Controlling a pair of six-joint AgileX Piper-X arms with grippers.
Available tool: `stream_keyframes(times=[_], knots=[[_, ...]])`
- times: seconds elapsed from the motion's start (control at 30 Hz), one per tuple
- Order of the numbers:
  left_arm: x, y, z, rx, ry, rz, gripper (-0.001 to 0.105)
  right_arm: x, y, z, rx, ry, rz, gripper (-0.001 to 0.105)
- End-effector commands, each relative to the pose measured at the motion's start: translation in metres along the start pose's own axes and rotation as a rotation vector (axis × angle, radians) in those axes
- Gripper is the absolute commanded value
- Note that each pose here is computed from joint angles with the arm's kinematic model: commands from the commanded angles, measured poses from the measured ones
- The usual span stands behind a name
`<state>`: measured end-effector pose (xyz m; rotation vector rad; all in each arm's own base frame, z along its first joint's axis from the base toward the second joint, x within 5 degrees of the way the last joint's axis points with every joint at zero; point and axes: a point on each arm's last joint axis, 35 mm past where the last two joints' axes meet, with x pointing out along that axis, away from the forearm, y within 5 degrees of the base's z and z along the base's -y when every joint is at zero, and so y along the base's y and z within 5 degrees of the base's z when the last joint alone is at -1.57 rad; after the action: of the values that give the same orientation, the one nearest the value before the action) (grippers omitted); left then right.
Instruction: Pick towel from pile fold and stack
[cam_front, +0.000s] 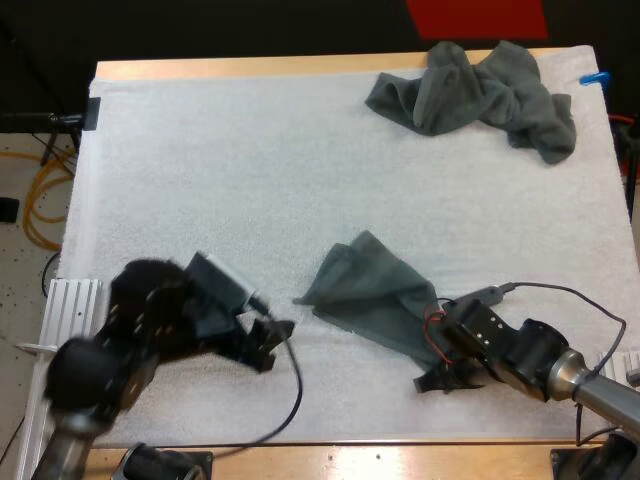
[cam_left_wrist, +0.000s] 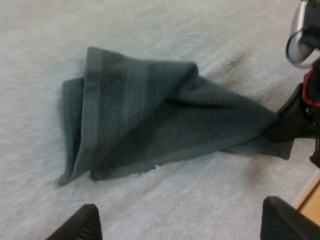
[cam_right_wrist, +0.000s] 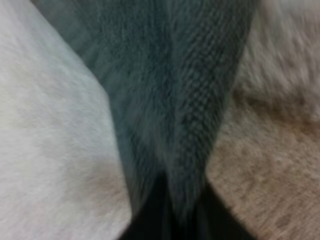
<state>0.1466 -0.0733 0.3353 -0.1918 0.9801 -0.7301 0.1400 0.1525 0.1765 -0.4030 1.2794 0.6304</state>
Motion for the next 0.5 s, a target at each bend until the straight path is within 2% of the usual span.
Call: stream_keyframes(times=[0.0, 0.23, 0.33, 0.4, 0.47], knots=[[0.009, 0.002, 0.006, -0.003, 0.015, -0.033, 0.064, -0.004, 0.000, 0.001, 0.008, -0.013, -0.008, 0.000], [0.087, 0.033, 0.022, -0.105, 0.237, -0.061, 0.064, -0.008, 0.000, 0.005, 0.011, -0.080, -0.017, 0.000], [0.119, 0.039, 0.024, -0.091, 0.288, -0.058, 0.064, -0.008, 0.000, 0.006, 0.011, -0.086, -0.016, 0.000], [0.136, 0.040, 0.024, -0.066, 0.302, -0.019, 0.064, -0.008, 0.000, 0.006, 0.011, -0.086, -0.016, 0.000], [0.157, 0.044, 0.023, -0.026, 0.311, 0.079, 0.064, -0.008, 0.000, 0.006, 0.011, -0.086, -0.016, 0.000]])
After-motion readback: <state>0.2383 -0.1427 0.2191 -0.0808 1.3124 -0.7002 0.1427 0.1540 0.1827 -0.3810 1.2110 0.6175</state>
